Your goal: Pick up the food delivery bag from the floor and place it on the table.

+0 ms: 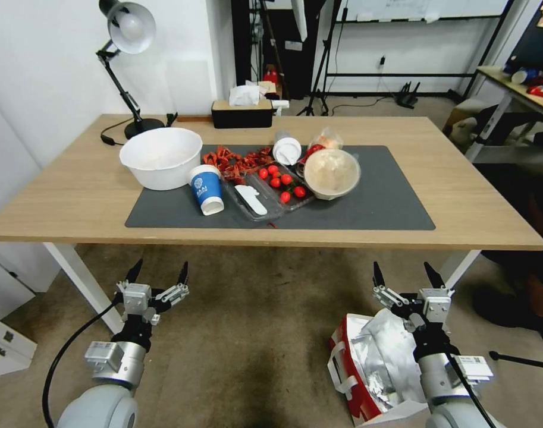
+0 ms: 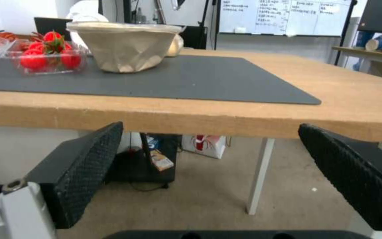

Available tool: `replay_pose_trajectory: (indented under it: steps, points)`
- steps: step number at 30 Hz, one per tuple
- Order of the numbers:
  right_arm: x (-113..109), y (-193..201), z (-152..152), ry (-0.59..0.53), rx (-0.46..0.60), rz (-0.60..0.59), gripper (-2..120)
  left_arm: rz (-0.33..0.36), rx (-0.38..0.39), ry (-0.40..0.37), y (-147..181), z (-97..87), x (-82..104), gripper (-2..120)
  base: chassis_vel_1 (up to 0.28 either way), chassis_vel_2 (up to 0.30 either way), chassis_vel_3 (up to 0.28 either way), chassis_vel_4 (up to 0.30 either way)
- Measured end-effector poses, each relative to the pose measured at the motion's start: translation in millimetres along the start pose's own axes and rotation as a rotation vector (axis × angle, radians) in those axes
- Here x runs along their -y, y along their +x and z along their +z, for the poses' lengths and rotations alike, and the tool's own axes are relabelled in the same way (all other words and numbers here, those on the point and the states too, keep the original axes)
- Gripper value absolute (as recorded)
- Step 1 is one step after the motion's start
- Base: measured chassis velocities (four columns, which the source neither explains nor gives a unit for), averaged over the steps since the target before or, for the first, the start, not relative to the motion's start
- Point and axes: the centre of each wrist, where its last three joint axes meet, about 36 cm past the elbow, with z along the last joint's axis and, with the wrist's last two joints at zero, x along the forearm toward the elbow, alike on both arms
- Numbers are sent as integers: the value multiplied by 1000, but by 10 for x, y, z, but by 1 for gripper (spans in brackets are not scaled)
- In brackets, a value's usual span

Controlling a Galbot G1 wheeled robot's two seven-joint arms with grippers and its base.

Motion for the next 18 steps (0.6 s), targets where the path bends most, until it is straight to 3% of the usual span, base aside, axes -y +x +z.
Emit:
replay_pose_trajectory:
  steps: [18]
  points:
    - [-11,5,47,-8,-6,4,100,14,5,9,-11,-5,-32,100,0,0,0,0]
